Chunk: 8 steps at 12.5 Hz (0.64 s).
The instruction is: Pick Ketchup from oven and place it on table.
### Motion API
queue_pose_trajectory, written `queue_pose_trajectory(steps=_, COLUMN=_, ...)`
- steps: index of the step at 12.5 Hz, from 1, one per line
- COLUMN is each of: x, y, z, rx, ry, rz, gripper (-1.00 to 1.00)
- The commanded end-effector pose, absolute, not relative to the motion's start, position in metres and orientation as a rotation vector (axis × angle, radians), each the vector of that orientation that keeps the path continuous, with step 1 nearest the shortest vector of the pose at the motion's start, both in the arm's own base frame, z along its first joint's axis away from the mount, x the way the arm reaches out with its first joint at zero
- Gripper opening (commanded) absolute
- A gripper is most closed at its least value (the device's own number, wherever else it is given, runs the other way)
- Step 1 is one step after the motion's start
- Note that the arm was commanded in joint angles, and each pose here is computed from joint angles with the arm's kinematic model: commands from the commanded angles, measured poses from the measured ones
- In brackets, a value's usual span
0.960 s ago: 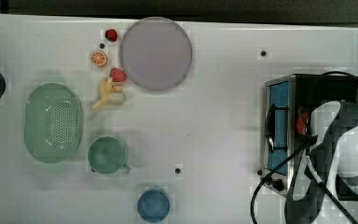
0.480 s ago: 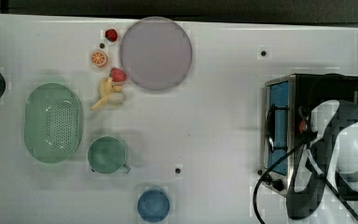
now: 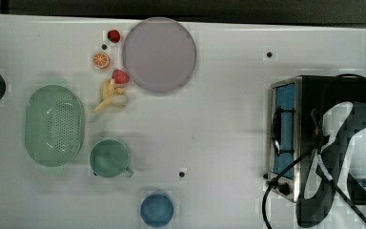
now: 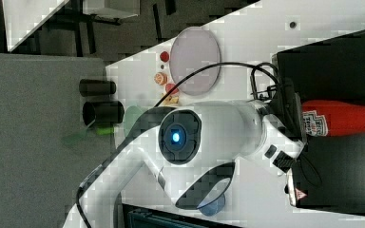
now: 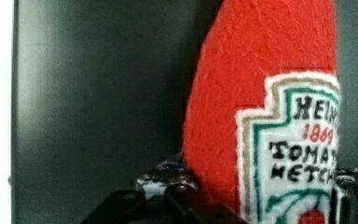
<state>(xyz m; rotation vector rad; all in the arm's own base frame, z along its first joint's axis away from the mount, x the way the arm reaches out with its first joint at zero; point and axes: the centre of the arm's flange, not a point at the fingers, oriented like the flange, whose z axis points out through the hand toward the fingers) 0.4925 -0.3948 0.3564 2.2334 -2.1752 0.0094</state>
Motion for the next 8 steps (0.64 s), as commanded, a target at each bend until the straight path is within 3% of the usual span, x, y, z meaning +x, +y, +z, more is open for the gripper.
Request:
queue_pose_trajectory(steps=1, x=0.531, y=-0.370, z=0.451, rx=2.391, ry=-2.037, rz=0.215, gripper=0.27)
queue_pose_trajectory(steps=3, x=0.542, y=-0.337, z=0.495, rx=2.475, ry=-1.937, rz=0.192, gripper=0.27)
queue_pose_trajectory(steps=8, x=0.560, y=-0.207, z=0.562, rx=2.753, ry=-1.662, rz=0.022, gripper=0.27)
